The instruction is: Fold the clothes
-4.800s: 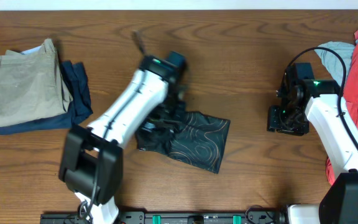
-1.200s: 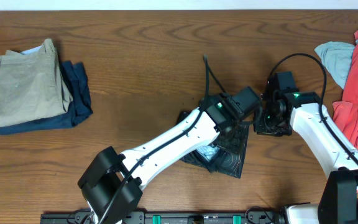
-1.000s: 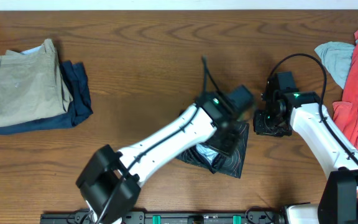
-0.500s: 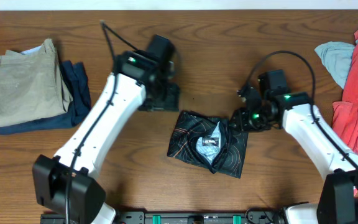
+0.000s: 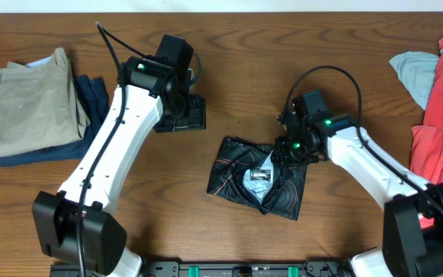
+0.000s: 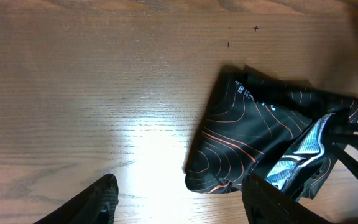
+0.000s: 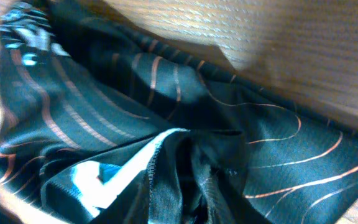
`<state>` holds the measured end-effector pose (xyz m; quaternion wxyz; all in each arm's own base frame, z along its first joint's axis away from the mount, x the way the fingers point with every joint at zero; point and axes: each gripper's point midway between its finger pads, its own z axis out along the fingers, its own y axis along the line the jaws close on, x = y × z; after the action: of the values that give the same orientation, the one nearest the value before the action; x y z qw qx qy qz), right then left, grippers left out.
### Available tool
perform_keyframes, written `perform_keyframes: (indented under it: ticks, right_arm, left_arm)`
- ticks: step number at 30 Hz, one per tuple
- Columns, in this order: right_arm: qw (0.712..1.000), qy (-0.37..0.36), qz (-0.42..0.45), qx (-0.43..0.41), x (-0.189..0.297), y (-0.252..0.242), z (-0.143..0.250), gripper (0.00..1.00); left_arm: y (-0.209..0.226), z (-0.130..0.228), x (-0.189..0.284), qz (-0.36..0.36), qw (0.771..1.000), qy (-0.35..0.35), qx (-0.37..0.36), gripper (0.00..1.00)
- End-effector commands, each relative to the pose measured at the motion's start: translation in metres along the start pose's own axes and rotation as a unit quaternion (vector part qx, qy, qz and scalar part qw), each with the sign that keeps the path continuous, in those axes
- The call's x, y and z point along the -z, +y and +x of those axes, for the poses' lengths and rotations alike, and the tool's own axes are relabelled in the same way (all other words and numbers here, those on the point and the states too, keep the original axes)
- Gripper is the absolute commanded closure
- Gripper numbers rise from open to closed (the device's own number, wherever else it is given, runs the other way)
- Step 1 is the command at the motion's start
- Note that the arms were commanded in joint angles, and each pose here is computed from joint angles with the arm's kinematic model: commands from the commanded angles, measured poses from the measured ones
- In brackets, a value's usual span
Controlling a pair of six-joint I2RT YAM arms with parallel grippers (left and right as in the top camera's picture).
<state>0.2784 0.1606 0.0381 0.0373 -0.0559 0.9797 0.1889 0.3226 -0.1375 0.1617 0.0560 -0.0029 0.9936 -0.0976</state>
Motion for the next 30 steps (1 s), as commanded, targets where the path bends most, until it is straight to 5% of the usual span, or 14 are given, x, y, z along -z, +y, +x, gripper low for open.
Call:
perform_keyframes:
  ticks: [1, 4, 18, 22, 27, 30]
  right_arm:
    - [1.000, 0.016, 0.012, -0.015, -0.011, -0.004, 0.004, 0.80]
    - [1.000, 0.021, 0.013, -0.018, -0.014, -0.006, 0.006, 0.99]
    - [0.988, 0.026, 0.092, -0.121, 0.042, -0.075, 0.014, 0.99]
    - [0.994, 0.049, 0.032, -0.087, 0.038, -0.056, 0.023, 0.99]
    - [0.995, 0.038, -0.079, -0.056, 0.037, -0.013, 0.013, 0.57]
    - [0.994, 0.025, -0.098, -0.035, 0.035, 0.000, 0.006, 0.55]
  left_arm:
    - [0.004, 0.002, -0.004, -0.009, 1.000, 0.007, -0.006, 0.34]
    - [0.004, 0.002, -0.004, -0.009, 1.000, 0.007, -0.006, 0.34]
    - [0.004, 0.003, -0.004, -0.009, 1.000, 0.008, -0.006, 0.34]
    - [0.004, 0.002, -0.004, -0.009, 1.000, 0.007, -0.006, 0.34]
    - [0.004, 0.002, -0.004, -0.009, 1.000, 0.007, -0.006, 0.34]
    - [0.004, 0.003, -0.004, -0.009, 1.000, 0.008, -0.006, 0.34]
